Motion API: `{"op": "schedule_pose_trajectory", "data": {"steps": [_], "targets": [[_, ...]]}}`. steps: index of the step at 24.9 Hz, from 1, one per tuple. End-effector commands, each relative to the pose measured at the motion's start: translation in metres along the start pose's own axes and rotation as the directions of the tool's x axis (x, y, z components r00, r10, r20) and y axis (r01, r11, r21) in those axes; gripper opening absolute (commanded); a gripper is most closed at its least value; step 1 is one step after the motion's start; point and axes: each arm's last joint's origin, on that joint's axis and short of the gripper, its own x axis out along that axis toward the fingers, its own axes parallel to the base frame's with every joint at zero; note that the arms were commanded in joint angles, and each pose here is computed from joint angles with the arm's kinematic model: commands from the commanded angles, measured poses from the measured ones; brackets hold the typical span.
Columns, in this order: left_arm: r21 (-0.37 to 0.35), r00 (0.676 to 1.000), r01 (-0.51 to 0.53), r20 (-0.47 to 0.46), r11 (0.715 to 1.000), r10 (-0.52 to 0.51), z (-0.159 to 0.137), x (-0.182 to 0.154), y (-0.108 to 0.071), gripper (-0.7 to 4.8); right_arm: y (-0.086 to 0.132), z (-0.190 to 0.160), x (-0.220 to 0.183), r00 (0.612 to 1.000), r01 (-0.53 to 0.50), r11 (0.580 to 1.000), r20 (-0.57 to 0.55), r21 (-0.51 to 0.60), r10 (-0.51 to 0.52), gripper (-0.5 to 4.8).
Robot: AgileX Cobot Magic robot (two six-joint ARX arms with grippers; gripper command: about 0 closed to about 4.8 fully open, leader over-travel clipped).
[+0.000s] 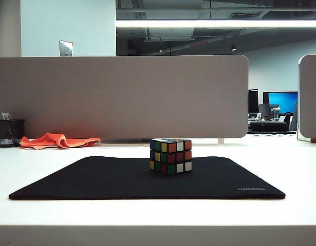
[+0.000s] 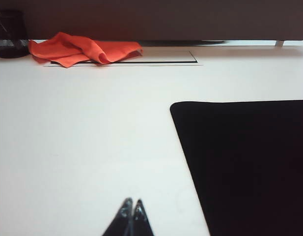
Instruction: Pick up the cube on the right side of the mouse pad, then place it in the center of the mouse pad.
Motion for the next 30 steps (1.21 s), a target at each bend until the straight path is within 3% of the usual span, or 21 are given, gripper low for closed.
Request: {"op": "schedule_pose_trajectory", "data": {"steps": [1,10,16,30], "targets": [[0.008,0.999,-0.007,0.036,1.0,0.006,0.0028,-0.0044,0.0003,-0.06,-0.0004,0.0055,-0.0008,0.999,0.006,1.0,0.044,0.011,-0.006,-0.01],[0.024,0.999,-0.047,0.018,0.999,0.047,0.0011,-0.0046,0.0015,-0.06,-0.001,0.01,-0.0012,0.996,0.019,1.0,0.089,0.015,-0.02,-0.01],[0.021,0.999,-0.047,0.016,0.999,0.047,0.001,-0.0046,0.0015,-0.06,-0.006,0.0093,-0.0016,0.978,0.19,0.981,0.076,0.027,-0.192,-0.01],[-0.007,0.999,-0.04,-0.019,0.999,0.04,-0.0023,-0.0046,0.0013,-0.05,-0.0055,0.0088,-0.0015,0.981,0.18,0.983,0.072,0.028,-0.181,-0.01]]}}
